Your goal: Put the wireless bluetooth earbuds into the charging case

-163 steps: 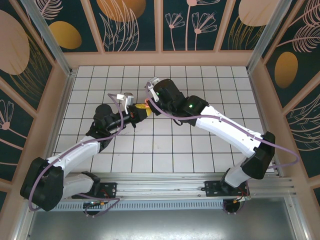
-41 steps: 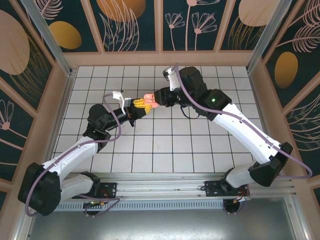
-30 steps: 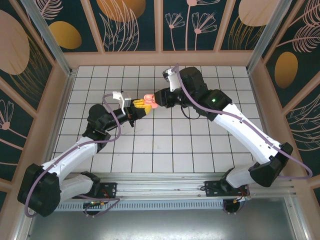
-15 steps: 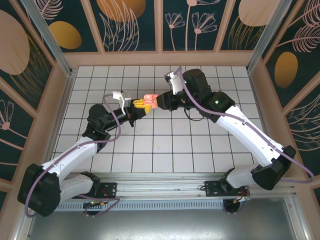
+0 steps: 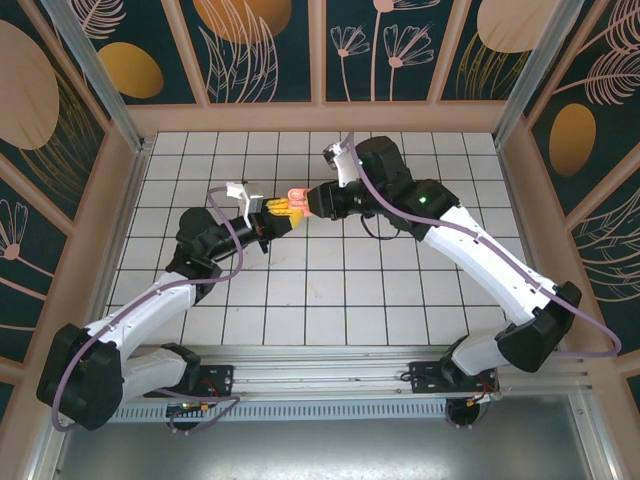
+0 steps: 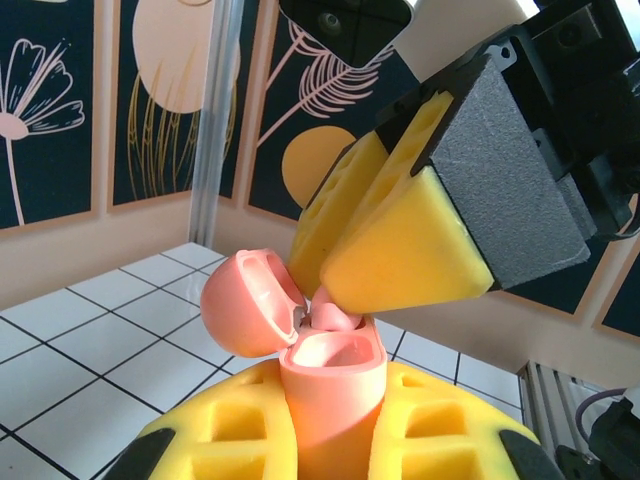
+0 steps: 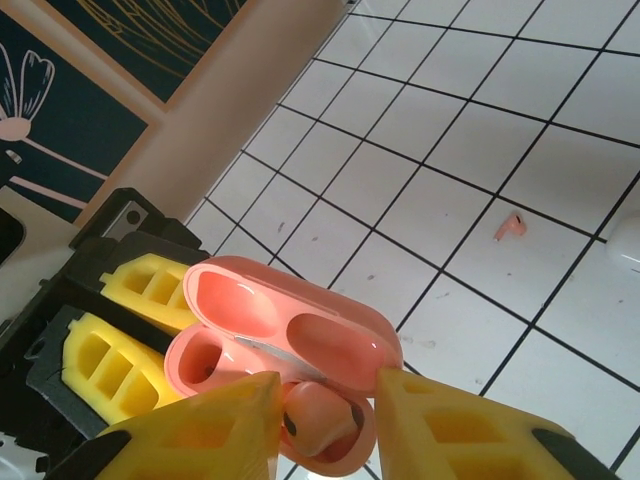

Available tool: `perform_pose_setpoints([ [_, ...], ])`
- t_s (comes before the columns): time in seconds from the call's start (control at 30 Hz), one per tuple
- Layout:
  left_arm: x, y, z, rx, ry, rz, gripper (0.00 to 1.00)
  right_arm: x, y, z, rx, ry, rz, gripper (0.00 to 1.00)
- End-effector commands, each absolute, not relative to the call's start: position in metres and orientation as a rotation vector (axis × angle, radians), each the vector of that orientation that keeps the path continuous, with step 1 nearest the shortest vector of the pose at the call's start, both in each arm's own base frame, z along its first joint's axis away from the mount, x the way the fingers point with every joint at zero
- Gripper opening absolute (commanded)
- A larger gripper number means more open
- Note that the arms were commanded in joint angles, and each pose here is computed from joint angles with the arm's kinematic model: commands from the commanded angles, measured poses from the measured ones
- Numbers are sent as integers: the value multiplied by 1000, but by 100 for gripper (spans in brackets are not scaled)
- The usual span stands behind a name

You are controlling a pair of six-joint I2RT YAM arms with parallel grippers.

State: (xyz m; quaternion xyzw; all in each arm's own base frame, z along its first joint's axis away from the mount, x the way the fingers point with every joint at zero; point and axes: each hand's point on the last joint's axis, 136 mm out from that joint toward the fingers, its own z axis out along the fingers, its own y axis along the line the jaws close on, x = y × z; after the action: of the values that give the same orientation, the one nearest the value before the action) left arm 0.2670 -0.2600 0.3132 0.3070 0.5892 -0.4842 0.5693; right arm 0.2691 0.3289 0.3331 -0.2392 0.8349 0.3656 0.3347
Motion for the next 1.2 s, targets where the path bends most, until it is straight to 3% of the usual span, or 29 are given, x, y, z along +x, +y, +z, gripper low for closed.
perform_pose_setpoints([
  [0.0, 257, -261, 341, 757, 1272, -1144, 0, 267, 335, 345, -604, 2170, 959, 34],
  [0.2, 255, -259, 341, 760, 1269, -1123, 0, 272, 316, 369, -509, 2127, 913, 44],
  [0.4, 251, -257, 340, 761, 1265, -1126, 0, 268, 309, 388, -486, 2066, 968, 48],
  [0.73, 238, -256, 340, 821, 1193, -1113, 0, 245, 320, 372, -564, 2070, 1113, 34],
  [1.17, 232, -253, 341, 850, 1161, -1054, 0, 240, 328, 341, -547, 2150, 1105, 24],
])
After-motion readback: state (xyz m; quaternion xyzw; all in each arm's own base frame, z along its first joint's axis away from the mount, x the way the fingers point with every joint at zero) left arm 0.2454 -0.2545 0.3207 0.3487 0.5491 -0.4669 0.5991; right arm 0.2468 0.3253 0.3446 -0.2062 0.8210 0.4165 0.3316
